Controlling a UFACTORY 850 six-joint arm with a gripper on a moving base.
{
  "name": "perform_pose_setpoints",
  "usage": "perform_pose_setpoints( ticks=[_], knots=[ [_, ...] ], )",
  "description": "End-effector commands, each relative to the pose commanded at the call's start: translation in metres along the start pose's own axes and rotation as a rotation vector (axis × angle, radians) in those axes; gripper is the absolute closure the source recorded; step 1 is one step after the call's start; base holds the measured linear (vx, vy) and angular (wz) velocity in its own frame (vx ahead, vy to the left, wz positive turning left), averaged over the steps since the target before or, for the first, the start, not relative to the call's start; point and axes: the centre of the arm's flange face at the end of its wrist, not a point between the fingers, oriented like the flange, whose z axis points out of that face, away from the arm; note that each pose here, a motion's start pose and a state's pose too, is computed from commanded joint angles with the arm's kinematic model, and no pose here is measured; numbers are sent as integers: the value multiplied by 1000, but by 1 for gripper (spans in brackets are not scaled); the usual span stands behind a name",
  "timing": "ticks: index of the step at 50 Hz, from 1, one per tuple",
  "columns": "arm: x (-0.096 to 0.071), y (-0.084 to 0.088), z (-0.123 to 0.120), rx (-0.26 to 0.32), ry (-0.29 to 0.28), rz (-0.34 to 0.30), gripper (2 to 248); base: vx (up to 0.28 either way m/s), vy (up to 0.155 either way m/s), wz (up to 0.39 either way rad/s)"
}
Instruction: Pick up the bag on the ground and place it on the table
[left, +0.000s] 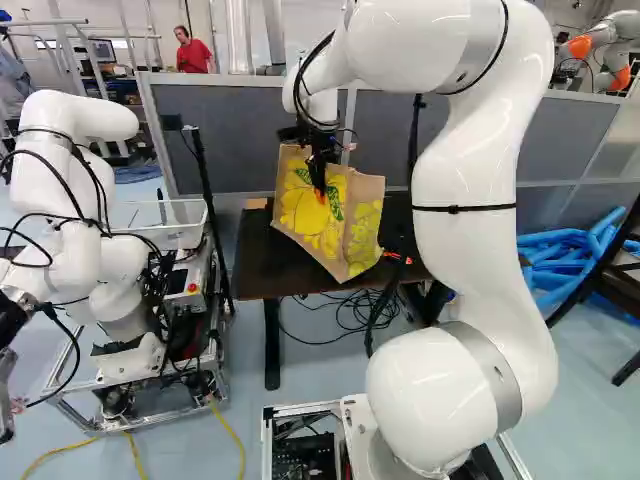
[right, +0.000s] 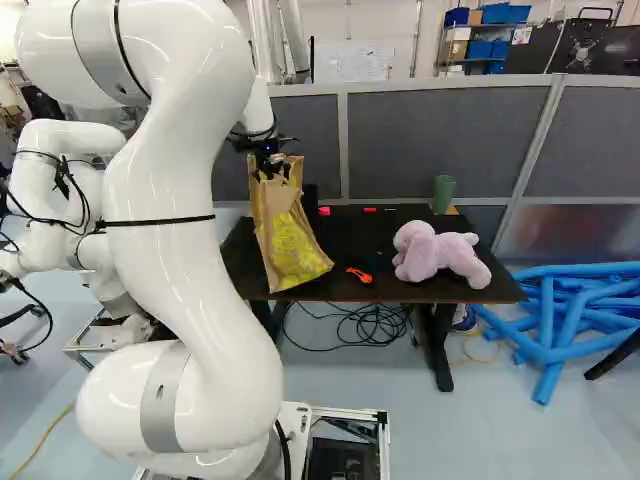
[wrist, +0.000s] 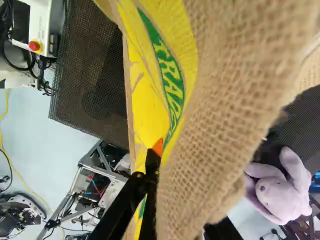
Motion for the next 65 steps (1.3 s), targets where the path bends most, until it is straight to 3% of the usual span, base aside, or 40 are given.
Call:
perform_pose_setpoints(
  ticks=[6,7,11,12,16,17,22,23,27,28,32,33,37,38,65],
  knots=[
    [0,0,0,0,0,0,228,0,0,0],
    [0,0,0,0,0,0,210,0,0,0],
    [0,0,0,0,0,0,210,0,0,0],
    [0,0,0,0,0,0,176,0,0,0],
    [0,0,0,0,0,0,176,0,0,0],
    [0,0,0,0,0,0,141,0,0,0],
    [0,0,0,0,0,0,141,0,0,0],
    [0,0,0,0,0,0,107,0,0,0],
    [0,0,0,0,0,0,107,0,0,0],
    [0,0,0,0,0,0,71,0,0,0],
    [0,0,0,0,0,0,71,0,0,0],
    [0,0,0,0,0,0,35,0,0,0],
    [0,0,0,0,0,0,35,0,0,0],
    [0,0,0,0,0,0,4,0,0,0],
    [-4,-1,-9,-5,13,1,3,0,0,0]
  ],
)
